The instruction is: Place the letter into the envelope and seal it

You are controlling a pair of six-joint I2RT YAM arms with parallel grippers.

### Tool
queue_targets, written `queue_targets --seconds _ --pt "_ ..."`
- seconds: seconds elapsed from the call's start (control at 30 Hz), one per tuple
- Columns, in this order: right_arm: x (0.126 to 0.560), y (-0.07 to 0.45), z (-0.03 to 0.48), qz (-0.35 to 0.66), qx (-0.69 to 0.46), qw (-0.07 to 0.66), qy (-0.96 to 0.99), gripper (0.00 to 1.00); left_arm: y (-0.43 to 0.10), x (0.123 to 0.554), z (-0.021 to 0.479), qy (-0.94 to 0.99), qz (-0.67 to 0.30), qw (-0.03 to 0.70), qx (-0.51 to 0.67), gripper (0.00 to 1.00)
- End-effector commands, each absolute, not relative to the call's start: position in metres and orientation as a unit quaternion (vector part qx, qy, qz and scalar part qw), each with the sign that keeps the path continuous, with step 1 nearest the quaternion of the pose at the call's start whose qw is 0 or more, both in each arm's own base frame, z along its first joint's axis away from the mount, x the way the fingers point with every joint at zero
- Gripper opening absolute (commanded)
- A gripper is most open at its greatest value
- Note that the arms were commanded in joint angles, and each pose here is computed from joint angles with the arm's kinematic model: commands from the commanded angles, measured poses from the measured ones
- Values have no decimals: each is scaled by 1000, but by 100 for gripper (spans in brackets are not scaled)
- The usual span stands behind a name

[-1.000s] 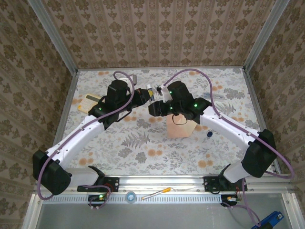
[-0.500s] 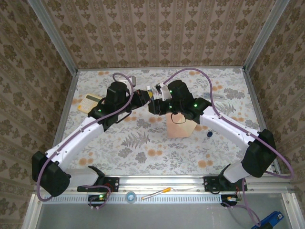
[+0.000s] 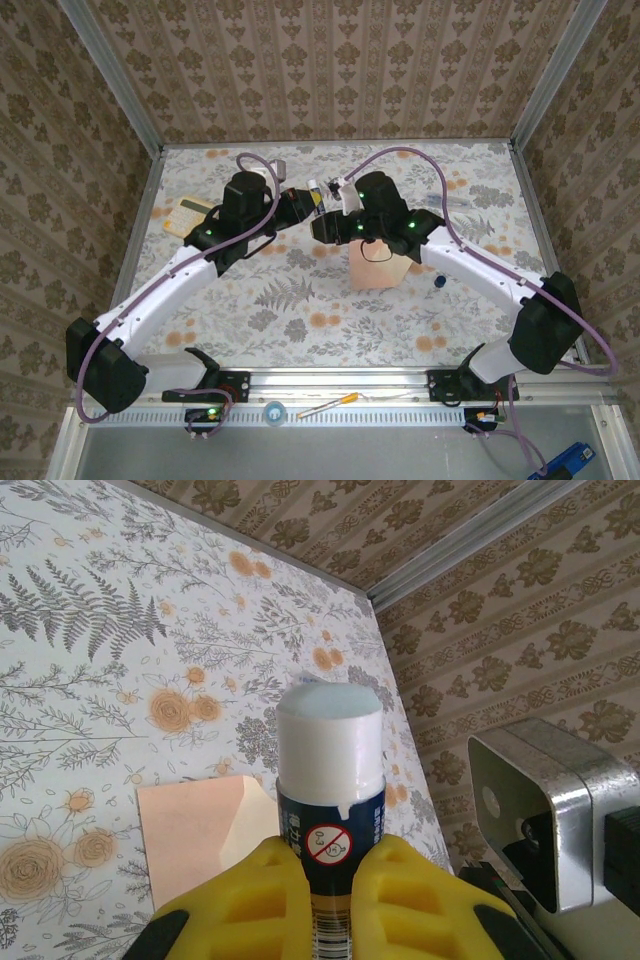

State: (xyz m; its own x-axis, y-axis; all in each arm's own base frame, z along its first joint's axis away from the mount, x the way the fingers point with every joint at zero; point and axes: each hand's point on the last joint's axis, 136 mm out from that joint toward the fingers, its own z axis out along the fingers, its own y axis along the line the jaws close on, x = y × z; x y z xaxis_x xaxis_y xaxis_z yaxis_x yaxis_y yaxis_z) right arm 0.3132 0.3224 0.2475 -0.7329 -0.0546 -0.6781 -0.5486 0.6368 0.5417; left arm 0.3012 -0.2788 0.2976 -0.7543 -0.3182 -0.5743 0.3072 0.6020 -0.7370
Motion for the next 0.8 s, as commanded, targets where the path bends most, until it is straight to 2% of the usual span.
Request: queue_targets --seconds 0.0,0.4,0.7,0.77 --pt "313 315 252 394 -168 322 844 35 -280 300 324 804 -464 372 8 8" --pt "312 315 261 413 -169 329 832 21 -282 299 326 802 -469 370 9 8" --pt "310 309 272 466 -166 327 805 19 -282 295 327 798 -483 361 6 8" --pt "305 305 289 493 -170 334 786 18 -282 294 328 797 -483 361 7 8"
